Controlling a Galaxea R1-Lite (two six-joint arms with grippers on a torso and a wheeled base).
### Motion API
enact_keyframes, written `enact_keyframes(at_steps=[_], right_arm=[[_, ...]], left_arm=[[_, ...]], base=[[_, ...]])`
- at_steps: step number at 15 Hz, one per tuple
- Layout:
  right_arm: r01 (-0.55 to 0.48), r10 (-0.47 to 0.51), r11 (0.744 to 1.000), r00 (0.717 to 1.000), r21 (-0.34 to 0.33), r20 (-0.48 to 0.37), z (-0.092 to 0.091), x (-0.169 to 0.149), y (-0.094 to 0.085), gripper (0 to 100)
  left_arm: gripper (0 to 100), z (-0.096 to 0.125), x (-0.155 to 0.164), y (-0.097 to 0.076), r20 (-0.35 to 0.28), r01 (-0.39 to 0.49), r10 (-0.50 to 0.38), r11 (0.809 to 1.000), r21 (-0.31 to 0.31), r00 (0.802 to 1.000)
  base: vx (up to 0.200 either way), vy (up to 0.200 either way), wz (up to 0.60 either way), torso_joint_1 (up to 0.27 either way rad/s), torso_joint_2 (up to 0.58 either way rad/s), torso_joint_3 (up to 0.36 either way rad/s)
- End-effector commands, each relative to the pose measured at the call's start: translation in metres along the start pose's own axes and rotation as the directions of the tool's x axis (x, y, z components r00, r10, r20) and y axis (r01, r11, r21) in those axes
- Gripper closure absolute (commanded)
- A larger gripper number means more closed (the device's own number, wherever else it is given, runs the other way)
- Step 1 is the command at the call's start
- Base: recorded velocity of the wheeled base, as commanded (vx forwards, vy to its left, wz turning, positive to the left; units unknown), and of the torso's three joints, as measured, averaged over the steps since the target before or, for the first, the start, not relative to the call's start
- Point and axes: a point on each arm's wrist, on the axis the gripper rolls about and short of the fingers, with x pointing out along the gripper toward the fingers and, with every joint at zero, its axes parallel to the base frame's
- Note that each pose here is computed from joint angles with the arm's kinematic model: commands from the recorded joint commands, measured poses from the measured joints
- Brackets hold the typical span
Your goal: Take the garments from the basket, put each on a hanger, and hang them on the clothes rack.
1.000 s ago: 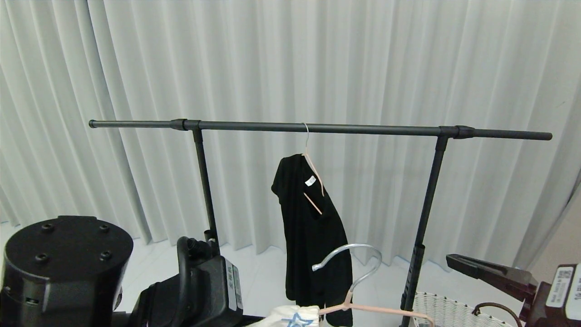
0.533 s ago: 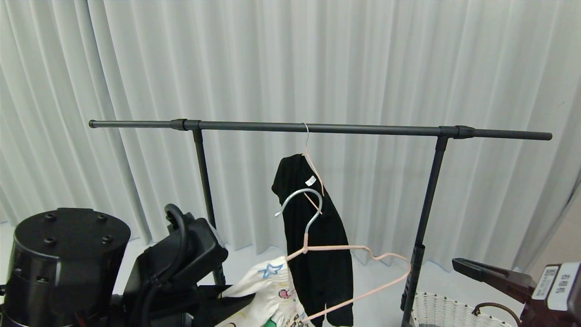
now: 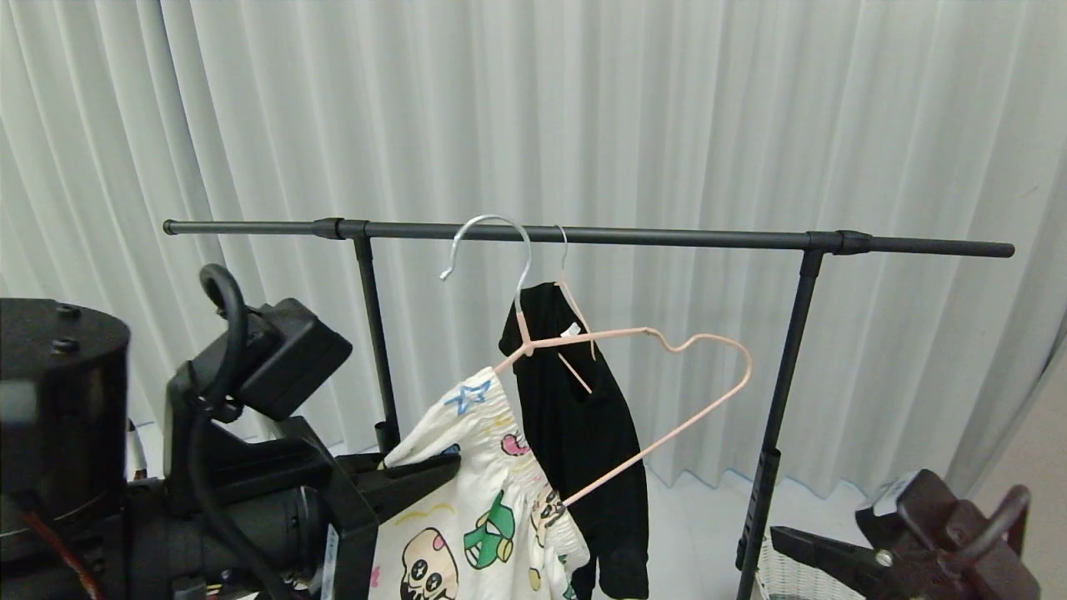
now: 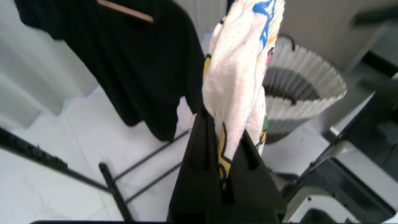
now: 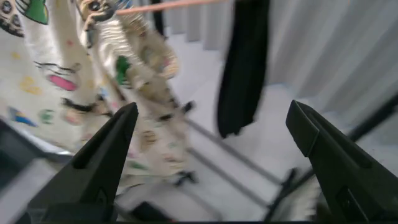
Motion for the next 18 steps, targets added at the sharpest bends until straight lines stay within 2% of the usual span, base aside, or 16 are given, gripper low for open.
enact_keyframes(at_steps=[1,4,5,8,11,14,18], right_arm=[[0.025,-0.023,0.999,0.999,0.039,-0.048,0.005,0.022,0.007,0],[0.019,-0.016,0.991,0.999,0.134,-0.03,0.024,0.037,0.012,0],[0.014,-0.01,0.986,1.0,0.169,-0.022,0.03,0.043,0.014,0],[-0.004,0.006,0.971,1.0,0.239,-0.008,0.043,0.056,0.018,0],[-0.055,0.063,0.967,0.998,0.25,-0.026,0.048,0.073,0.032,0],[-0.062,0.072,0.967,0.997,0.247,-0.032,0.05,0.089,0.041,0],[-0.061,0.083,0.973,0.993,0.225,-0.089,0.044,0.087,0.044,0]], left_arm=[[100,0.005,-0.02,-0.002,0.075,0.004,-0.005,1.0,0.009,0.997],[100,0.008,-0.034,-0.003,0.125,0.007,-0.01,1.0,0.023,0.992],[100,0.008,-0.039,-0.004,0.146,0.007,-0.014,0.999,0.05,0.989],[100,0.011,-0.043,-0.004,0.164,0.002,-0.015,0.997,0.079,0.986],[100,0.021,-0.046,-0.005,0.198,0.003,-0.019,0.997,0.082,0.98],[100,0.024,-0.047,-0.005,0.207,0.001,-0.018,0.997,0.083,0.978],[100,0.032,-0.047,-0.006,0.228,0.002,-0.021,0.996,0.085,0.973]], base=[[0.0,0.0,0.0,0.0,0.0,0.0],[0.0,0.0,0.0,0.0,0.0,0.0],[0.0,0.0,0.0,0.0,0.0,0.0],[0.0,0.0,0.0,0.0,0.0,0.0],[0.0,0.0,0.0,0.0,0.0,0.0],[0.0,0.0,0.0,0.0,0.0,0.0],[0.0,0.0,0.0,0.0,0.0,0.0]])
